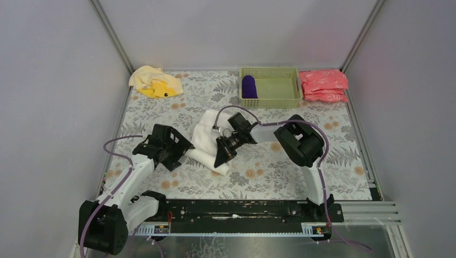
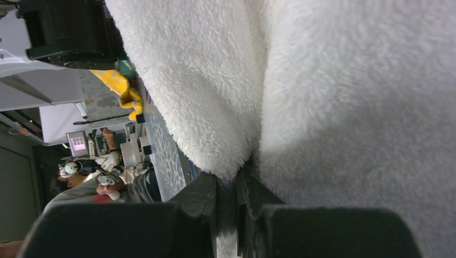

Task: Roll the towels
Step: Roll the towel at the center of the board.

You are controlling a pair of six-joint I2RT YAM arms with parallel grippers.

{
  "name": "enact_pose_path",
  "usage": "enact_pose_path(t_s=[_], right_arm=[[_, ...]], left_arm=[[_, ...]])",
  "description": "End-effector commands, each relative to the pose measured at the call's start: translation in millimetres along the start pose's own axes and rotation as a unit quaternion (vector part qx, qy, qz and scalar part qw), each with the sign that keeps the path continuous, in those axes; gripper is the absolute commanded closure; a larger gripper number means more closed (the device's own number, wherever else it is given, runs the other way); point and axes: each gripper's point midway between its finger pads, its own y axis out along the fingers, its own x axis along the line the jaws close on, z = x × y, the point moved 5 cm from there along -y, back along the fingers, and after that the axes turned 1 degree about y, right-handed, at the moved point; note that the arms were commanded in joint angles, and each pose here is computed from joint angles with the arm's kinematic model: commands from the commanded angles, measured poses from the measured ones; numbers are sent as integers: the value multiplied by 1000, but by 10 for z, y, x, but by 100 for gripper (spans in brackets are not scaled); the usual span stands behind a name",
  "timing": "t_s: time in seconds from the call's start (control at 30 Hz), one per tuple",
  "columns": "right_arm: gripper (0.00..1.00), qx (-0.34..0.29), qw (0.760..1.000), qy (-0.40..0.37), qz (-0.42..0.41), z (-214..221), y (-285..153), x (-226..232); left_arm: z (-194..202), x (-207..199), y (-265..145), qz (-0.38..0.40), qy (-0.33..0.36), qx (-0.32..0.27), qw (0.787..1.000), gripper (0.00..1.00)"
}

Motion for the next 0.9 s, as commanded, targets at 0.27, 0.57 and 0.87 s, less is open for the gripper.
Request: enact_pose_path(t_s=[0.27, 0.57, 0.87], right_arm=[[99, 29, 994, 99, 24, 117, 45, -279], [97, 29, 994, 94, 56, 53, 19, -285], [89, -6, 994, 28, 110, -62, -171, -91]], left_arm=[[-10, -124, -145, 83, 0, -28, 996, 2], [27, -29, 285, 51, -16, -9, 999, 10], [-14, 246, 598, -48, -24, -12, 998, 34]])
